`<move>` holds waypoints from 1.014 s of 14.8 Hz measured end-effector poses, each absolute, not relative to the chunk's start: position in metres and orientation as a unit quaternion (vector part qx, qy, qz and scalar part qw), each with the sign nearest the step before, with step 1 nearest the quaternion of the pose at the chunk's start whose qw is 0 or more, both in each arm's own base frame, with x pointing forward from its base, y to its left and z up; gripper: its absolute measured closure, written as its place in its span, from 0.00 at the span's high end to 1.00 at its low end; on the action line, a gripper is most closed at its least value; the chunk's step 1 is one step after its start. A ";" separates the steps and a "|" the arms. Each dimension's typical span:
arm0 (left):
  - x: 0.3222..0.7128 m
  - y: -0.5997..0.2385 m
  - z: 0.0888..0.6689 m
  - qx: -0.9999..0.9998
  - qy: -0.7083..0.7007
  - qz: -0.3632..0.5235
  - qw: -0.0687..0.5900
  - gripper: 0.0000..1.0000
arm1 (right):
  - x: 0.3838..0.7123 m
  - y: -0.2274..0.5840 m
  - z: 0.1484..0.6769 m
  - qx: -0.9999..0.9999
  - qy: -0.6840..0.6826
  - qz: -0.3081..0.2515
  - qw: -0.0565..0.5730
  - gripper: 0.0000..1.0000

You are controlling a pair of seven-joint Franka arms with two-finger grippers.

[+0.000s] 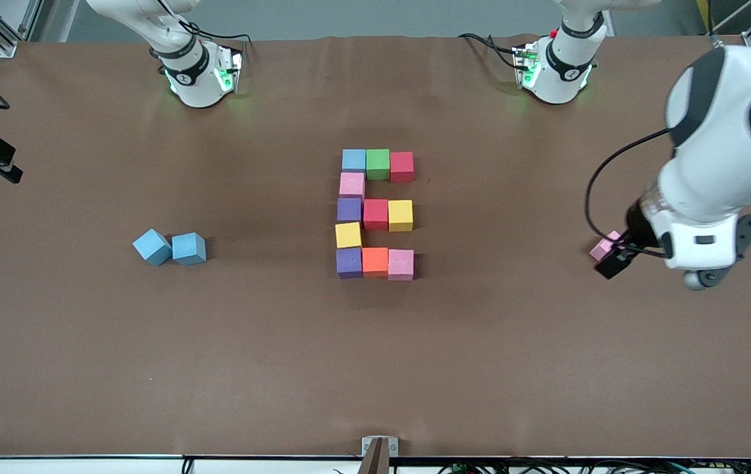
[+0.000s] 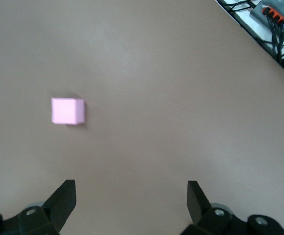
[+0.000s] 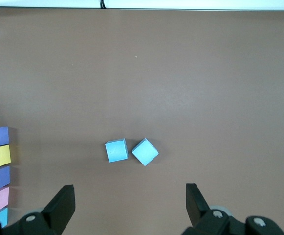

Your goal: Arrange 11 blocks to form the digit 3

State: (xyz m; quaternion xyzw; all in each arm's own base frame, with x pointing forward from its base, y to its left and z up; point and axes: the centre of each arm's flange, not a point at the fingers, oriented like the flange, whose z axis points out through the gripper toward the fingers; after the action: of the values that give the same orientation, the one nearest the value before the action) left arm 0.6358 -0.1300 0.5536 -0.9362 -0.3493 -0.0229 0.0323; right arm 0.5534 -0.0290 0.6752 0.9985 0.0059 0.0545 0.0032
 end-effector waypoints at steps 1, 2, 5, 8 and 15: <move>0.634 -0.115 0.561 -0.945 -0.324 -0.022 0.034 1.00 | 0.553 -0.029 0.675 0.998 0.006 0.055 0.003 1.00; 0.633 -0.104 0.568 -0.953 -0.298 -0.023 0.036 1.00 | 0.553 -0.029 0.675 0.998 0.006 0.055 0.003 1.00; 0.621 -0.081 0.591 -0.972 -0.231 -0.024 0.041 1.00 | 0.554 -0.029 0.675 0.998 0.006 0.055 0.003 1.00; 0.597 -0.062 0.611 -0.981 -0.185 -0.024 0.045 1.00 | 0.554 -0.027 0.675 0.998 0.008 0.055 0.003 1.00; 0.549 -0.016 0.623 -0.996 -0.086 -0.010 0.032 1.00 | 0.554 -0.026 0.675 0.998 0.009 0.055 0.003 1.00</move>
State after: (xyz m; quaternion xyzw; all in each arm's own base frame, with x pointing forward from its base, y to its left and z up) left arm 0.5488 -0.0162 0.6228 -0.9958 -0.0857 -0.0099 0.0316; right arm 0.5538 -0.0261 0.6754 0.9985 0.0086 0.0548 0.0031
